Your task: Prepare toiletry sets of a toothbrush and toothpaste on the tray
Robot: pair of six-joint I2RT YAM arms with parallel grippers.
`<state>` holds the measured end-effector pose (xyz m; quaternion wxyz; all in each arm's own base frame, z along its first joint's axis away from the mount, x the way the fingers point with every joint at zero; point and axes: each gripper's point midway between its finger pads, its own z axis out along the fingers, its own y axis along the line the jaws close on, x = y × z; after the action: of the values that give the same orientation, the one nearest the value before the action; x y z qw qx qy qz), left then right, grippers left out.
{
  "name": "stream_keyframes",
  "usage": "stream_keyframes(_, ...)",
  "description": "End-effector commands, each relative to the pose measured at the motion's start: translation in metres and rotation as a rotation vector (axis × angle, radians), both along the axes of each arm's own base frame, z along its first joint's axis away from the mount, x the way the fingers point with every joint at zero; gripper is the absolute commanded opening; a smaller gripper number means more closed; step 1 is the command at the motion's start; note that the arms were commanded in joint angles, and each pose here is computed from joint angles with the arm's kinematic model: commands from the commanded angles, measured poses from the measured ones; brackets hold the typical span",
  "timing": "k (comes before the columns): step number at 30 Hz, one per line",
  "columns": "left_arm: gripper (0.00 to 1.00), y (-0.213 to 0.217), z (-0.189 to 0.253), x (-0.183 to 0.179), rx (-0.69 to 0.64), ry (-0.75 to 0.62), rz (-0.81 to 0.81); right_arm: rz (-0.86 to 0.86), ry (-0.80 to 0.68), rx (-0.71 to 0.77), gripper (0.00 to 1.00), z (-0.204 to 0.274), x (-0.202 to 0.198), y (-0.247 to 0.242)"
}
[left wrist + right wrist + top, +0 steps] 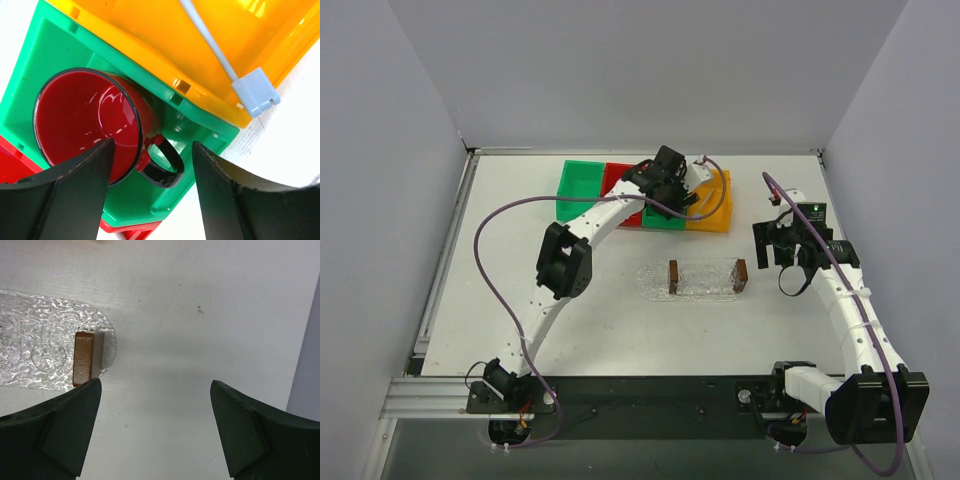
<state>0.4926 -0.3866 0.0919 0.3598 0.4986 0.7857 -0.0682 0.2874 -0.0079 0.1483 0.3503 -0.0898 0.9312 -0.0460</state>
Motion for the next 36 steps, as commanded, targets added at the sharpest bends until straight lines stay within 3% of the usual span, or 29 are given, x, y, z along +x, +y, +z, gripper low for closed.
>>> stream_keyframes(1, 0.7, -0.013, 0.022, 0.014, -0.034, -0.088, -0.035, -0.001, 0.016, 0.006, 0.85, -0.005, -0.002, -0.001)
stream_keyframes(23, 0.43, -0.013, 0.013, 0.021, -0.001, -0.113, -0.059, -0.006, 0.018, -0.004, 0.85, -0.008, -0.002, -0.005)
stream_keyframes(28, 0.32, -0.012, 0.014, 0.022, 0.004, -0.119, -0.056, -0.006, 0.019, -0.004, 0.85, -0.008, -0.002, -0.005)
stream_keyframes(32, 0.18, -0.01, 0.014, 0.025, 0.011, -0.13, -0.035, -0.007, 0.018, -0.003, 0.85, -0.008, -0.002, -0.005)
stream_keyframes(36, 0.13, -0.006, 0.017, 0.031, 0.016, -0.149, 0.01, -0.005, 0.016, -0.003, 0.85, -0.008, -0.003, -0.005)
